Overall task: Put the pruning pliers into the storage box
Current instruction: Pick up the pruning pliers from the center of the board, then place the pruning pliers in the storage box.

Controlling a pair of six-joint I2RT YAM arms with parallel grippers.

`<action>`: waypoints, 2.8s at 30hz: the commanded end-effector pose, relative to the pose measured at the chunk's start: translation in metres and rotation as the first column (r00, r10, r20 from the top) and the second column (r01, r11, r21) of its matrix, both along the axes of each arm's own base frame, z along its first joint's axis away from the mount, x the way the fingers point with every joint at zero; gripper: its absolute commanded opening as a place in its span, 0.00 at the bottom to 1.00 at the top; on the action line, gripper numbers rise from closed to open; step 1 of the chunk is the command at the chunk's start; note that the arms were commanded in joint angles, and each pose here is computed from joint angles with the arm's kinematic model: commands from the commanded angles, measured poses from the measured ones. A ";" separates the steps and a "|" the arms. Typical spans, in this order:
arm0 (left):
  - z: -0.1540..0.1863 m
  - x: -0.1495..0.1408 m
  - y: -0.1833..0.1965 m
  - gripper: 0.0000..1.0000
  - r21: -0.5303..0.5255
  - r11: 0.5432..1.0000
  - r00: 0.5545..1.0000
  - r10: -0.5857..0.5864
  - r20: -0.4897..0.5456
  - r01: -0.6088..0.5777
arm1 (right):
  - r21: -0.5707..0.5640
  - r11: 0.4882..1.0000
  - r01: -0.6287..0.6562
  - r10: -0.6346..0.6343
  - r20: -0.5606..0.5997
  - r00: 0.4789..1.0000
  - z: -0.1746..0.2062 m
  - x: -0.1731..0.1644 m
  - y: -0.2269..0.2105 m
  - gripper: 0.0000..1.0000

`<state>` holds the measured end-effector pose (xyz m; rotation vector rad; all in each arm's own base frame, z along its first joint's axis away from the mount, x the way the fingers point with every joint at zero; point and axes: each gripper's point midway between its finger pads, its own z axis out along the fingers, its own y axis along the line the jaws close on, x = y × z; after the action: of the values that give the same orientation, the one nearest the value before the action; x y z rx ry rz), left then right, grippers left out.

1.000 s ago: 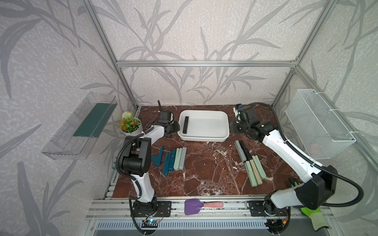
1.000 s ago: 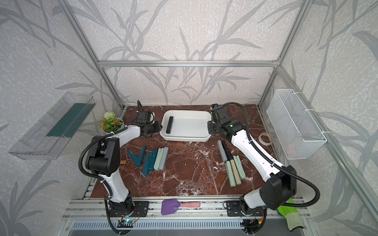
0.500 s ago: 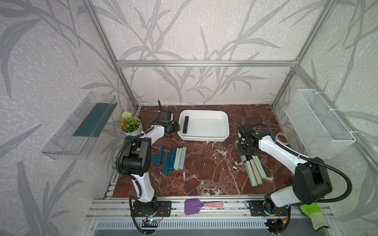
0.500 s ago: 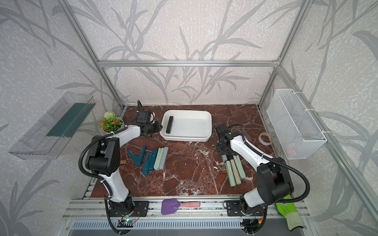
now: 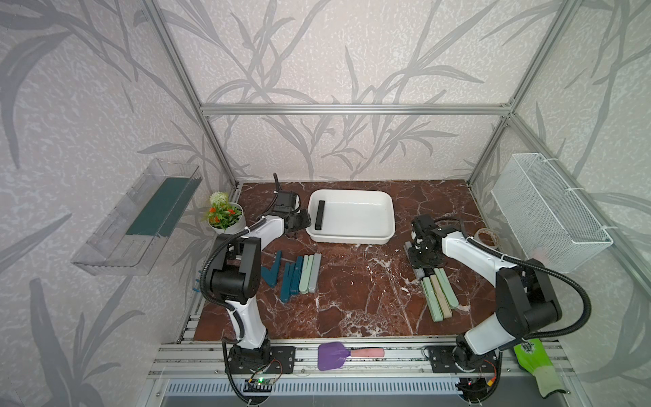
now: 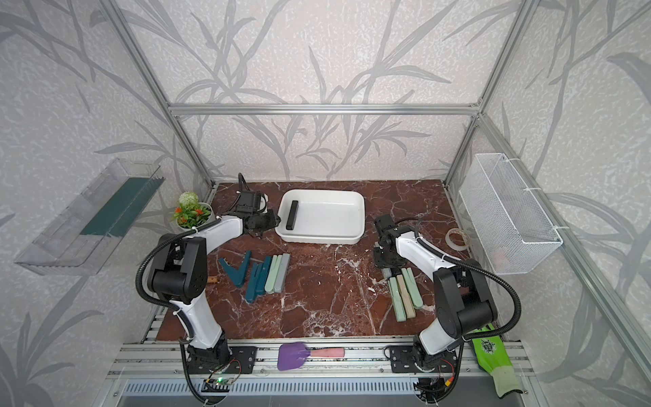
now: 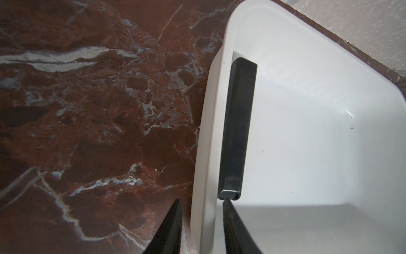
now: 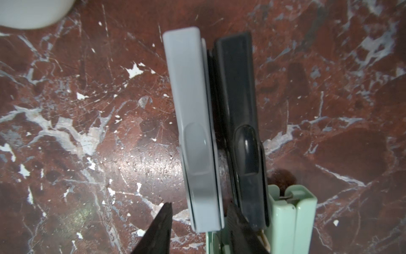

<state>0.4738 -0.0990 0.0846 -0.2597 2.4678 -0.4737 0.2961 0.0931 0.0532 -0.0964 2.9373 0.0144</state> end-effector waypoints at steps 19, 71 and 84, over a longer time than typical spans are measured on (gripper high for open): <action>0.007 -0.001 -0.011 0.32 0.013 1.000 1.000 -0.029 0.013 0.028 | -0.009 1.000 0.019 -0.019 -0.061 0.998 -0.025 -0.005 -0.005 0.42; 0.009 -0.013 -0.076 0.09 -0.001 0.987 0.987 -0.158 0.016 0.158 | 0.236 0.934 -0.269 0.161 0.394 0.905 0.104 0.149 0.208 0.14; 0.015 -0.023 -0.075 0.10 0.010 0.999 0.999 -0.044 -0.004 0.044 | 0.290 0.949 -0.122 0.025 0.318 0.948 0.041 0.161 0.238 0.15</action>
<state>0.4478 -0.1759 0.0820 -0.1396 2.5252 -0.5015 0.4445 0.3260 0.0924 -0.2352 2.6088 0.4019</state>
